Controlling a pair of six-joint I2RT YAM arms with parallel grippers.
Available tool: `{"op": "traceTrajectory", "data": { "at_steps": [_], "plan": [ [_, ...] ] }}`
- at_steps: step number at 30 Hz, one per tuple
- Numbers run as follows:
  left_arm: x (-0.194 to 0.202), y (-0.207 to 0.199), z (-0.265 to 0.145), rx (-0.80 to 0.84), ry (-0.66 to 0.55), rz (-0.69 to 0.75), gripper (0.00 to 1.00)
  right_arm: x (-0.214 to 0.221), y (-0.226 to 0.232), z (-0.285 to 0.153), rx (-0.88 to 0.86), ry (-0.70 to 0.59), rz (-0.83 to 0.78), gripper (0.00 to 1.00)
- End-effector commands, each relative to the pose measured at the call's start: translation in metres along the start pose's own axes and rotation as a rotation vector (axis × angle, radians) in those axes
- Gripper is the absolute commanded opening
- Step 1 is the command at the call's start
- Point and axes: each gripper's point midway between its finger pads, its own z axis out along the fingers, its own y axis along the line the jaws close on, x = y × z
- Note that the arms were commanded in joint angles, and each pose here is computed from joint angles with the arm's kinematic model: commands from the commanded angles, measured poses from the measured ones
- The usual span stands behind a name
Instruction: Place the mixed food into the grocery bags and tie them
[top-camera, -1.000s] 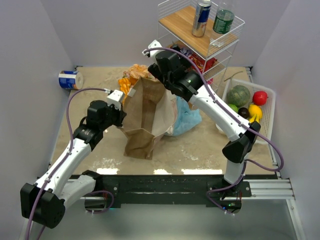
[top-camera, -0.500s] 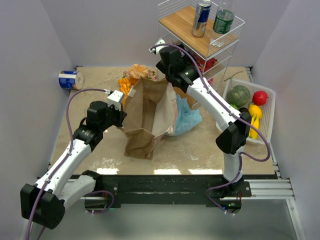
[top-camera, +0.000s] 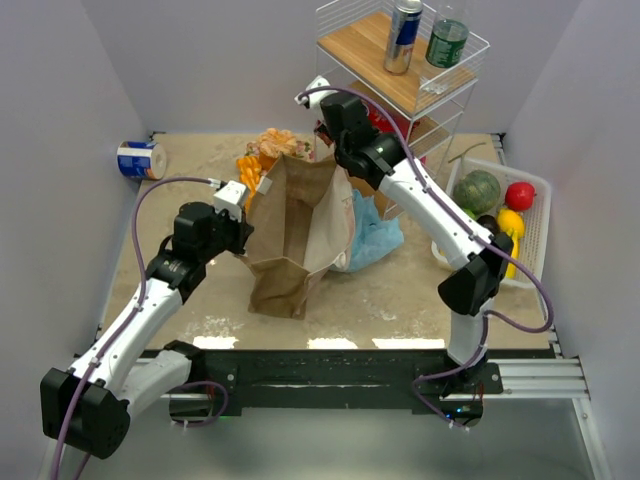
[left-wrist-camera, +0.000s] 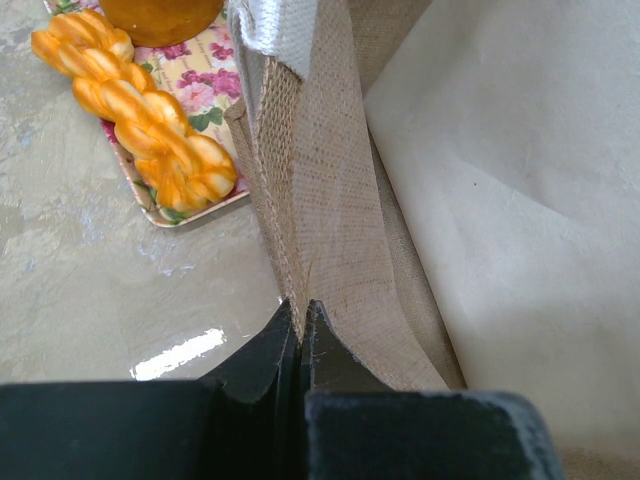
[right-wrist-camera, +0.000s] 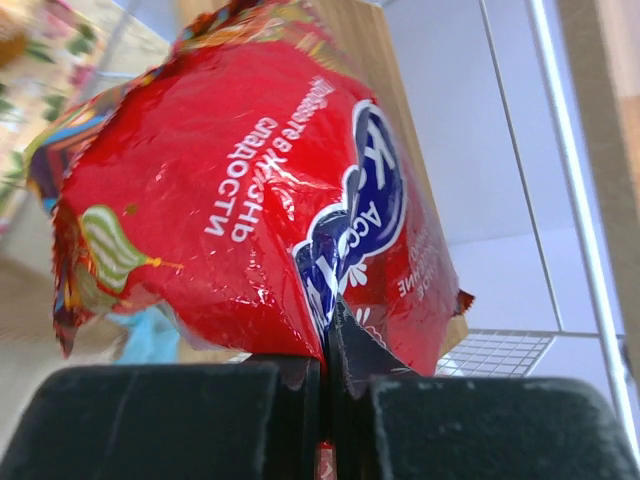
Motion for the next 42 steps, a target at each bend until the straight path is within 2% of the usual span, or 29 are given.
{"op": "traceTrajectory", "data": {
  "at_steps": [1, 7, 10, 15, 17, 18, 22, 26, 31, 34, 42],
  "plan": [
    [0.004, -0.005, 0.001, 0.029, -0.005, -0.002, 0.0, -0.039, -0.021, -0.049, -0.064, -0.155, 0.113, 0.0],
    [0.004, -0.007, 0.002, 0.043, -0.003, -0.007, 0.0, -0.063, -0.039, -0.088, -0.125, -0.25, 0.274, 0.0],
    [0.005, -0.01, 0.003, 0.06, -0.003, -0.013, 0.0, -0.08, -0.031, -0.12, -0.222, -0.33, 0.362, 0.0],
    [0.006, -0.009, 0.004, 0.049, 0.002, -0.018, 0.0, -0.109, -0.028, -0.19, -0.435, -0.515, 0.564, 0.0],
    [0.006, -0.008, 0.004, 0.043, 0.0, -0.02, 0.0, -0.11, -0.014, -0.201, -0.528, -0.523, 0.651, 0.0],
    [0.006, -0.008, 0.004, 0.043, 0.0, -0.02, 0.0, -0.114, -0.019, -0.222, -0.596, -0.573, 0.69, 0.0],
    [0.005, -0.007, 0.004, 0.039, -0.005, -0.02, 0.0, -0.11, 0.015, -0.24, -0.794, -0.612, 0.862, 0.0],
    [0.004, -0.006, 0.004, 0.036, -0.012, -0.021, 0.0, -0.084, 0.035, -0.225, -0.781, -0.528, 1.017, 0.0],
    [0.003, -0.007, 0.002, 0.038, -0.024, -0.023, 0.0, -0.04, 0.065, -0.195, -0.708, -0.394, 1.115, 0.0],
    [0.0, -0.007, 0.001, 0.038, -0.041, -0.022, 0.0, -0.017, 0.079, -0.181, -0.659, -0.312, 1.094, 0.0],
    [-0.006, -0.007, -0.003, 0.031, -0.07, -0.015, 0.0, 0.025, 0.076, -0.16, -0.493, -0.238, 1.01, 0.0]
  ]
}}
